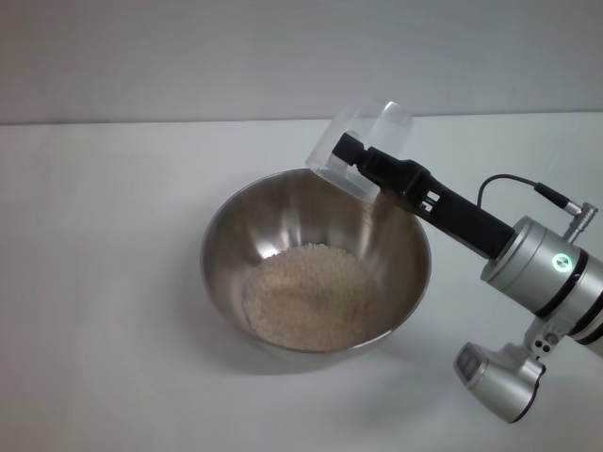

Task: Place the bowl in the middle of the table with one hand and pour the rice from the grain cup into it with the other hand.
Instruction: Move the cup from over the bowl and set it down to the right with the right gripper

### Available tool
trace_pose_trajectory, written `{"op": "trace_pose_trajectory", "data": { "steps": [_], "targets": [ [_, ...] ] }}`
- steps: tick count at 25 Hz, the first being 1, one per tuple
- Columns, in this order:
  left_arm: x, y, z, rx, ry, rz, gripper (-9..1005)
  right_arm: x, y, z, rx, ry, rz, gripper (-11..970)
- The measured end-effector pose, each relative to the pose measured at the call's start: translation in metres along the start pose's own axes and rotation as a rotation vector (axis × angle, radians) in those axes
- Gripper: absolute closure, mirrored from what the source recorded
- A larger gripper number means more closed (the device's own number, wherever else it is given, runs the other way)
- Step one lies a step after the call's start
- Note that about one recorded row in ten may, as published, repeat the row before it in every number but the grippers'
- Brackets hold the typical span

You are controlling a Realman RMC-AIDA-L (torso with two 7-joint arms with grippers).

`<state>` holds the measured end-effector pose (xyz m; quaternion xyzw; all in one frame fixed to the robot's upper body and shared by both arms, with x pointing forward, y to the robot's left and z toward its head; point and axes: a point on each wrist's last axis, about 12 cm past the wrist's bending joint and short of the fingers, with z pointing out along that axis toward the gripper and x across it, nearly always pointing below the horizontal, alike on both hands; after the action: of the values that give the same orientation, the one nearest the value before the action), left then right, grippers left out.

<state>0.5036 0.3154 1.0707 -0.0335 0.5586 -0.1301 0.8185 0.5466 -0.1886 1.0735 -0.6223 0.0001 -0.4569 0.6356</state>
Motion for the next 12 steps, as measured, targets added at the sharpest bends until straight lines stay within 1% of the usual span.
{"op": "trace_pose_trajectory", "data": {
  "steps": [4,5,6,9,10,11,12],
  "targets": [
    [-0.0001,-0.0010,0.0008,0.004,-0.002,-0.002,562,0.0030,-0.0002,-0.0001,0.002,0.026,0.019,945],
    [-0.0007,-0.0019,0.0010,0.009,-0.006,-0.003,562,0.0066,-0.0005,-0.0011,0.003,0.077,0.062,945],
    [-0.0007,-0.0019,0.0010,0.009,-0.006,-0.003,562,0.0066,-0.0005,-0.0011,0.003,0.077,0.062,945],
    [-0.0010,-0.0022,0.0011,0.010,-0.008,-0.004,562,0.0074,-0.0038,-0.0016,0.028,0.168,0.175,946],
    [-0.0012,-0.0023,0.0012,0.010,-0.009,-0.004,562,0.0066,-0.0075,-0.0018,0.057,0.235,0.266,946],
    [-0.0012,-0.0023,0.0012,0.010,-0.009,-0.004,562,0.0066,-0.0075,-0.0018,0.057,0.235,0.266,946],
    [-0.0013,-0.0025,0.0013,0.011,-0.010,-0.004,562,0.0069,-0.0096,-0.0023,0.075,0.273,0.315,946]
  ]
}}
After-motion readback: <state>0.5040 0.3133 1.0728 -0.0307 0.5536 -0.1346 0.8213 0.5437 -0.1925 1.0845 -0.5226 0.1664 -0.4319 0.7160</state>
